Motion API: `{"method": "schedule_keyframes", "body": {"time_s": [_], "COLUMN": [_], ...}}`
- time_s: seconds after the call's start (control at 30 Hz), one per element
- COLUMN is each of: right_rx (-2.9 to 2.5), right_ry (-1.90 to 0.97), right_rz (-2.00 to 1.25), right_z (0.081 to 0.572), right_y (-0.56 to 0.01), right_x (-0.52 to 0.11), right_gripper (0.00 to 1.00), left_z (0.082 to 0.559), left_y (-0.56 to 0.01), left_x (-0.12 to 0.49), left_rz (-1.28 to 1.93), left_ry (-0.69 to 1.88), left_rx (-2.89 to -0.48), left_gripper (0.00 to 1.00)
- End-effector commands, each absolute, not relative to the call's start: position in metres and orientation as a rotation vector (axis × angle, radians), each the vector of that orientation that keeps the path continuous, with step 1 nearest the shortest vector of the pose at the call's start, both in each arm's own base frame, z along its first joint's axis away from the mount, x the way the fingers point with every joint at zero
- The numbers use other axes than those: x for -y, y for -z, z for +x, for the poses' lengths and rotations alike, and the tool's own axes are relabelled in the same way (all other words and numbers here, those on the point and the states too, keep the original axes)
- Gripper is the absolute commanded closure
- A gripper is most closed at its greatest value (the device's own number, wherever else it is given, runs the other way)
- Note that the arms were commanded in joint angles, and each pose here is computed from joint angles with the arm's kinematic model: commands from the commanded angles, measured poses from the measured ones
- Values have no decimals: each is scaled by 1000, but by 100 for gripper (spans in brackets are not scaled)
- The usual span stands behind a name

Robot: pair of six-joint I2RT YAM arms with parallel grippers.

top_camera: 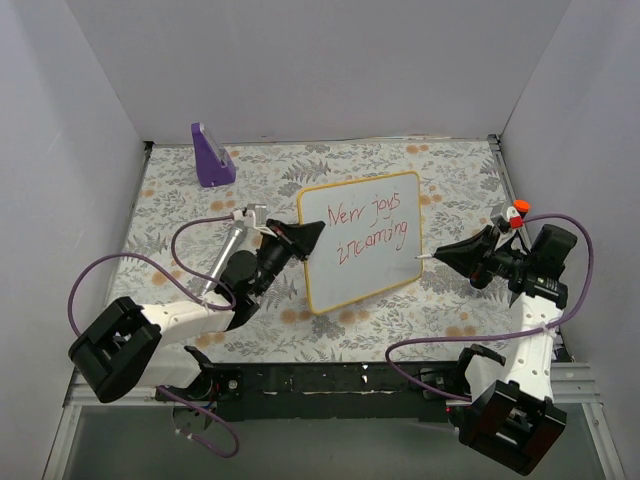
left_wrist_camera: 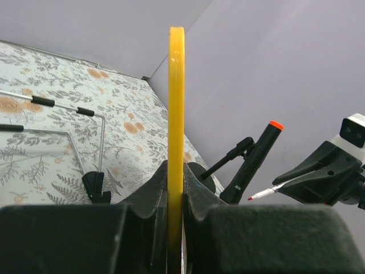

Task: Write a sentence on the whiteboard
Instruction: Write on the whiteboard with the whiteboard marker without the cap, then put down the whiteboard on the whiteboard stand.

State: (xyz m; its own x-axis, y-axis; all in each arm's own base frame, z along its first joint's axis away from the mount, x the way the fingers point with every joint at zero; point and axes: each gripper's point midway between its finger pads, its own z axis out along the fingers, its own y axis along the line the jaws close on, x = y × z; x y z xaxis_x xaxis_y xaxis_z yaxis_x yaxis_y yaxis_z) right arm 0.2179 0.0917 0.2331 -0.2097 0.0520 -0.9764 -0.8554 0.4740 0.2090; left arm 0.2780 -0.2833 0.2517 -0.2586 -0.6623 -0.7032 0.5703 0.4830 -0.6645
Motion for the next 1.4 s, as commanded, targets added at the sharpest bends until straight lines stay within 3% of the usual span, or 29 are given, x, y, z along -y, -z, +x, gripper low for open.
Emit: {"method": "schedule_keyframes", "body": {"time_s": [0.0, 0.07, 0.5, 0.63, 0.97, 1.37], "right_rx": [-1412, -1513, -1523, -1548, -1615, -1633], "right_ry": [-1065, -1207, -1103, -926, -903, -896], "right_rz": [-838, -756, -716, -689, -658, -657], "right_z": [205, 194, 203, 221, 228, 232], "right_y": [-253, -241, -238, -238, -223, -217], "right_x": [-93, -96, -94, -84, -80, -80], "right_gripper": [99, 99, 99, 99, 99, 99], "left_z": [281, 286, 313, 326, 353, 410], "left_y": [-340, -355, -416, -438, -423, -367], "left_x": [282, 282, 264, 250, 235, 227], "left_rz": [-27, -18, 38, 50, 288, 459], "left_ry": [1226, 1217, 1196, 1241, 1443, 1524], "left_rx": [-1196, -1173, -1066, -1027, -1094, -1236], "left_gripper": [100, 100, 100, 100, 100, 100]}}
